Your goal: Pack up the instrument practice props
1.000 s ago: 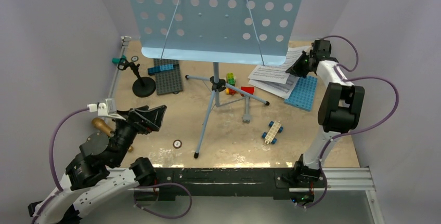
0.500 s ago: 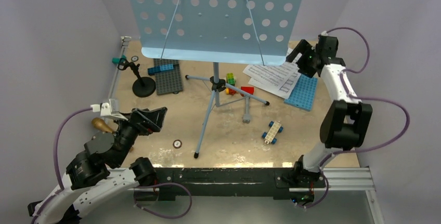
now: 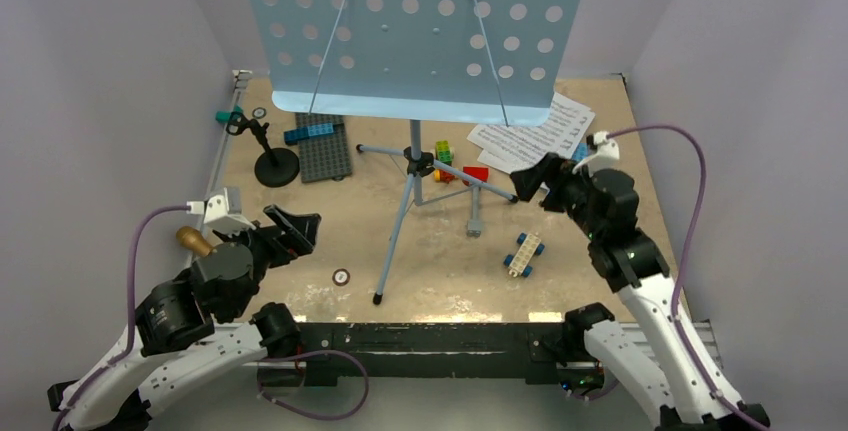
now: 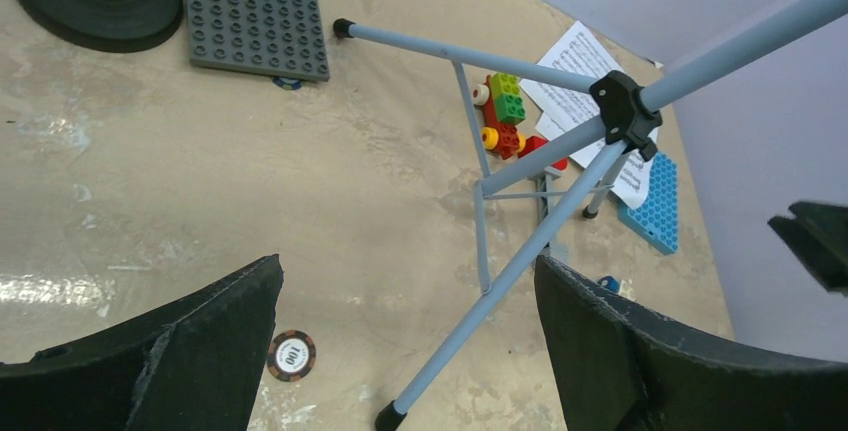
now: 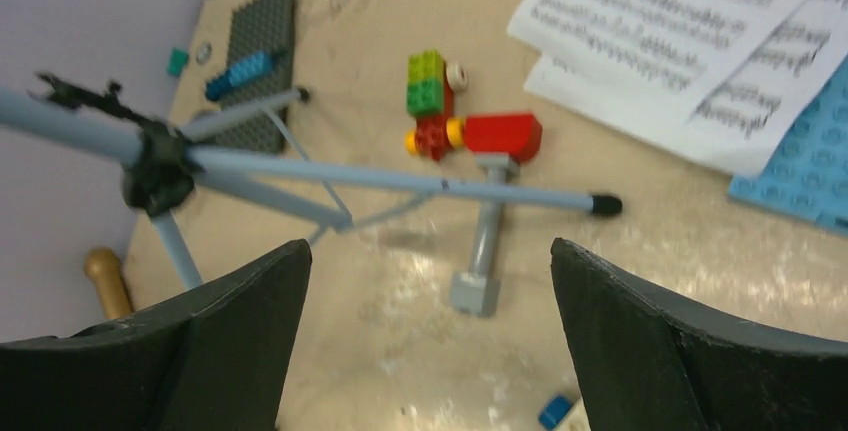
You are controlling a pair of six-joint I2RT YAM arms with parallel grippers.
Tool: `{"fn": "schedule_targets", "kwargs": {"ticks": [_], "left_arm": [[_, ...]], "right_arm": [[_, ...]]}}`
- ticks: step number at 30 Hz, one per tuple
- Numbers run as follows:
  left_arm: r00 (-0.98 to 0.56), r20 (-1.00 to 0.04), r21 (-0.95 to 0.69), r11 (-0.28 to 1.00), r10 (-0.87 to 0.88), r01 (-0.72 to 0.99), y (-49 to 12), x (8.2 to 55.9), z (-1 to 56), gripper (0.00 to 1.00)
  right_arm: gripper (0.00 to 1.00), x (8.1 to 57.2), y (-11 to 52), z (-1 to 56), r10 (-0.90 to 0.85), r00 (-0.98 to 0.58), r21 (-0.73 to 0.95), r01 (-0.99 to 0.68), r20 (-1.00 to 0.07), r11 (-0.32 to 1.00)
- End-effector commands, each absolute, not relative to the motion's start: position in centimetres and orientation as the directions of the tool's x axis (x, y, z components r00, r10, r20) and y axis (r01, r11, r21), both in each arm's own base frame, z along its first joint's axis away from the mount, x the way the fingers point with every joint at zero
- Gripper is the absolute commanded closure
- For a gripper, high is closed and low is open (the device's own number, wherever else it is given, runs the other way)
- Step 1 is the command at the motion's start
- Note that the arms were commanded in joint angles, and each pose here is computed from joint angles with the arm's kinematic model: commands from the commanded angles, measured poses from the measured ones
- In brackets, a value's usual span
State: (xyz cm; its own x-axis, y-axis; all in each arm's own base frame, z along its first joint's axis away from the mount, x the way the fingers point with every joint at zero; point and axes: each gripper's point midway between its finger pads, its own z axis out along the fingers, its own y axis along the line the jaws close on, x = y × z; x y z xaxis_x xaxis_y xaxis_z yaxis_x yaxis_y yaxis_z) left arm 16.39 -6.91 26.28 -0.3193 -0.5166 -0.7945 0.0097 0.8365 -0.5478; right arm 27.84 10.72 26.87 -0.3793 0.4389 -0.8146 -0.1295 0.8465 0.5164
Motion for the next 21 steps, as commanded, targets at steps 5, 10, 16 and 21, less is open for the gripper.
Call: {"fn": "schedule_targets", "kwargs": {"ticks": [5,10,16,21], "left_arm": [[-0.338,-0.784,-0.521,0.848,-0.52,-0.096,-6.3,16.6,24.5,0.0],[-0.417,-0.761,-0.474,0.865,-0.496,-0.165,-7.7,16.9,22.4,0.0],[-0.477,-0.73,-0.448,0.87,-0.49,-0.208,-8.7,16.9,21.4,0.0],[-0.472,-0.716,-0.476,0.854,-0.514,-0.208,-8.9,16.8,21.0,0.0]], "right_arm": [[0.04,21.2,10.0,21.3,0.346,-0.353,0.428,-0.185,-0.869,0.885],[0.03,20.4,9.8,20.9,0.292,-0.322,0.369,-0.212,-0.9,0.905],[0.03,20.6,10.4,21.6,0.274,-0.325,0.35,-0.207,-0.905,0.913],[0.03,21.0,10.5,25.1,0.229,-0.274,0.291,-0.216,-0.934,0.932]]}}
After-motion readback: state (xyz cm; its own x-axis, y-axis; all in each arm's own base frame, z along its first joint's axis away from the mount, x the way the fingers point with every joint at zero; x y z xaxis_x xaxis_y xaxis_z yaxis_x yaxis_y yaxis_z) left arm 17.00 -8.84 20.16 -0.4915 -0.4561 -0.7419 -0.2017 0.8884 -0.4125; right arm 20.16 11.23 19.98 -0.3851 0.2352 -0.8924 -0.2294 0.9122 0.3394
